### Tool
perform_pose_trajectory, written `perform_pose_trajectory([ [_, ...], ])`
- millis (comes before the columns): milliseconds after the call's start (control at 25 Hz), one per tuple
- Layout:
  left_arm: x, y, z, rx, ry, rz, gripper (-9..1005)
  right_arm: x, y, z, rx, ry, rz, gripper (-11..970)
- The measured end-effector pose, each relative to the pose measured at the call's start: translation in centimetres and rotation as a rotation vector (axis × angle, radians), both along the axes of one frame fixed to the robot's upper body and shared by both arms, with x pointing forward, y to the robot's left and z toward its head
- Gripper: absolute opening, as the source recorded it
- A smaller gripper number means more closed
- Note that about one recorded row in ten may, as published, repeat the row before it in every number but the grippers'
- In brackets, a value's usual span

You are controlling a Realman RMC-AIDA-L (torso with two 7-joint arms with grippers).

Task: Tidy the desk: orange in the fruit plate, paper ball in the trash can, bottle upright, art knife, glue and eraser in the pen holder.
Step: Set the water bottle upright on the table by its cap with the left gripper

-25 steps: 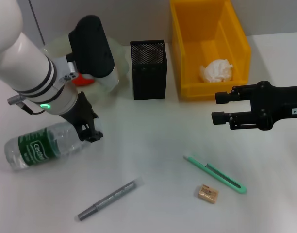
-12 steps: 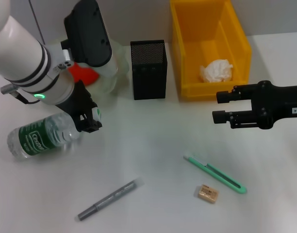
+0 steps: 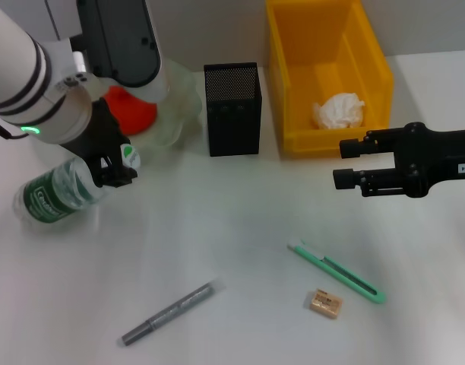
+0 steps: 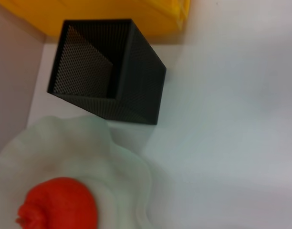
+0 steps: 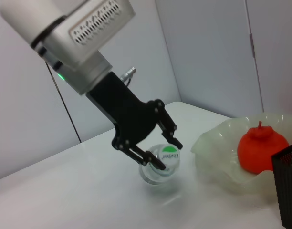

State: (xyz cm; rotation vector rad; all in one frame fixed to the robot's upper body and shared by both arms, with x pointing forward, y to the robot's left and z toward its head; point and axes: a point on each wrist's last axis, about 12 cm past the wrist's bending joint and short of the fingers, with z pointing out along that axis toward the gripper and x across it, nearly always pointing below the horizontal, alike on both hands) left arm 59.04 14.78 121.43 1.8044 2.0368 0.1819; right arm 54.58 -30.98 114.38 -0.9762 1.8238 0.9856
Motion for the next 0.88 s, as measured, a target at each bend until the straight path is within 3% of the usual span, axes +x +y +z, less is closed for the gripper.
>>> perform_pose_trajectory([
  [880, -1.4, 0.8, 3.7, 0.067, -0.11, 0.034, 433, 0.3, 0.0, 0.4, 0.0, 0.008, -0.006, 626],
])
